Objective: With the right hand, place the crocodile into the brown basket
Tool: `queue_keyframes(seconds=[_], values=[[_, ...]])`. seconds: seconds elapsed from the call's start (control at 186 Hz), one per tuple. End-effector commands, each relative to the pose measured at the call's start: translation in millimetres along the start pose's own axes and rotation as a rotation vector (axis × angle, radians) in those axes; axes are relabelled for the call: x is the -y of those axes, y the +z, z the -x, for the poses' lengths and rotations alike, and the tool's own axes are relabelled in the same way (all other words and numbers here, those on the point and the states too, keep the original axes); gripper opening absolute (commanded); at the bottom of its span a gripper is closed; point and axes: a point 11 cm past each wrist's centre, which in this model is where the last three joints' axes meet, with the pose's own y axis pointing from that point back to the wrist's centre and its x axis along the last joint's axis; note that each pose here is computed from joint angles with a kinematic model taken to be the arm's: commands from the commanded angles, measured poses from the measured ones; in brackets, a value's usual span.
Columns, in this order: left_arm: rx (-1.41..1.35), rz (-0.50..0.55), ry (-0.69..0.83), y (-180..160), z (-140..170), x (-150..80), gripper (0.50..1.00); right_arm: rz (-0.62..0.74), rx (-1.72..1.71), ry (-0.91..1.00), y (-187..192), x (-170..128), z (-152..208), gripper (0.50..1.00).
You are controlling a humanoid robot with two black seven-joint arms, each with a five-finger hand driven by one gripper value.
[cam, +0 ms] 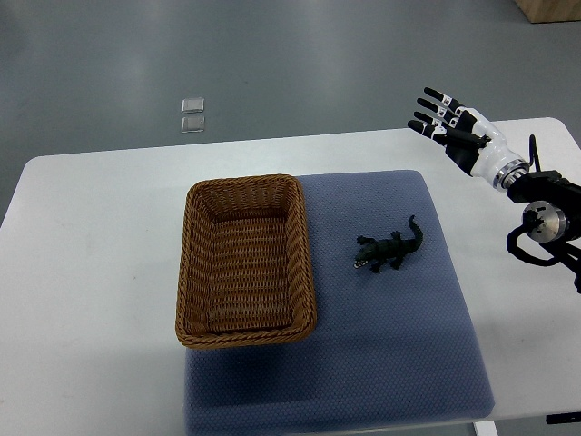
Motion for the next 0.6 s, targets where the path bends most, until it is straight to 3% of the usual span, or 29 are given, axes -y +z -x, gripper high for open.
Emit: queue_keyframes(seconds=[0.0,0.596], values=[[-0.001,-0.001,0.000,-0.1,0.0,0.0,1.000,0.005,0.002,-0.002,1.8,-1.8,-1.4,0.928],[0.002,0.000,0.002,-0.1,-0.5,0.0,1.000,-0.005,0.001,0.009,0.4,-3.4,-5.1,0.928]])
